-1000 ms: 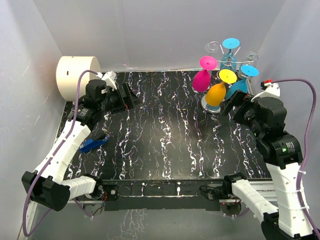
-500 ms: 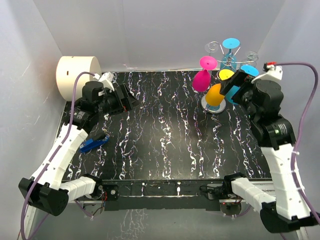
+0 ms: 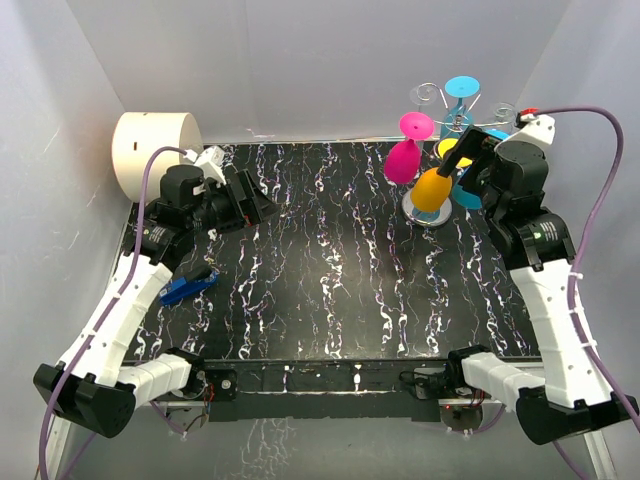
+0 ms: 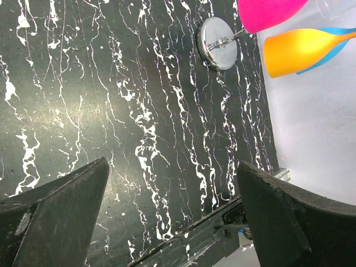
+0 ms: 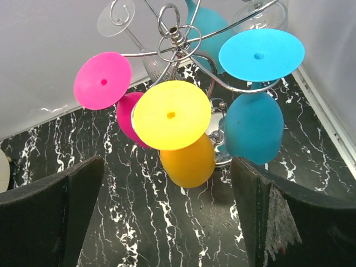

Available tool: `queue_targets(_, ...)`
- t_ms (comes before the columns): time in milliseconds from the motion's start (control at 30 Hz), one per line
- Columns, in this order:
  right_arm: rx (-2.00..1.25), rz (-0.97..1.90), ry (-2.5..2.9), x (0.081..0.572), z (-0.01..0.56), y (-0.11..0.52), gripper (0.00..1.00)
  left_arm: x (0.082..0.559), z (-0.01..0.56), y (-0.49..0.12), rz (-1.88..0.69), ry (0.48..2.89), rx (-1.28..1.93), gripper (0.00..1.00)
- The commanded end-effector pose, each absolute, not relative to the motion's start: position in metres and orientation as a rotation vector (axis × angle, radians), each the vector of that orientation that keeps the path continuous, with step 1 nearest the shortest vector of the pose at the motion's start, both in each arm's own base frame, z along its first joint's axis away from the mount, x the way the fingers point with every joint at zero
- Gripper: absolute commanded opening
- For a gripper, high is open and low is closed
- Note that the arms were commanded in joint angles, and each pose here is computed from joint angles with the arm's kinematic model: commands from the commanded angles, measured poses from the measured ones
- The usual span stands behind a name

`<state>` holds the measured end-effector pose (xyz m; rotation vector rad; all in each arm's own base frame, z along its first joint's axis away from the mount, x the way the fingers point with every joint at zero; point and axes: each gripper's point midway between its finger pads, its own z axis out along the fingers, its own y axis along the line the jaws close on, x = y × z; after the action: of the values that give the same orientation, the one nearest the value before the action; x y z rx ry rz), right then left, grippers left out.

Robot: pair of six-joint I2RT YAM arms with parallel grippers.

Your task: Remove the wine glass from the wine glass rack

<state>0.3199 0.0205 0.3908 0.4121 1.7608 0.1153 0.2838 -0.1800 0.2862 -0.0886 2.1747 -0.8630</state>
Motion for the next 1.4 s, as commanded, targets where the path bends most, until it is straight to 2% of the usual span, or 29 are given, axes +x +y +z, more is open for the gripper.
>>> queue_targets(0,0.473,0.227,1.644,0.335,0.424,0.024,0.96,0.273,0.297,-0.182,-0.901,2.154,-0.066,0.99)
queue_targets(233,0.643,0.345,1.557,0.344,0.433,0.004,0.95,0.266,0.297,-0.179,-0.901,2.158,-0.069,0.99)
queue_targets(367,0.734,0.466,1.555,0.352,0.417,-0.019,0.89,0.263,0.297,-0.178,-0.900,2.161,-0.068,0.99)
queue_targets(500,0.724,0.547,1.533,0.358,0.414,-0.014,0.89,0.259,0.300,-0.180,-0.927,2.150,-0.068,0.99)
queue_targets(800,0.782,0.662,1.491,0.360,0.400,-0.009,0.83,0.259,0.299,-0.182,-0.940,2.153,-0.062,0.99)
queue_targets(967,0.793,0.736,1.475,0.366,0.394,-0.003,0.69,0.260,0.300,-0.183,-0.943,2.154,-0.062,0.99)
queue_targets(1133,0.830,0.748,1.466,0.370,0.389,-0.006,0.63,0.261,0.299,-0.183,-0.945,2.156,-0.068,0.99)
queue_targets(1267,0.855,0.770,1.453,0.373,0.385,-0.006,0.53,0.262,0.298,-0.184,-0.948,2.162,-0.073,0.99)
queue_targets(1367,0.894,0.790,1.457,0.376,0.377,-0.006,0.52,0.263,0.299,-0.186,-0.953,2.164,-0.070,0.99)
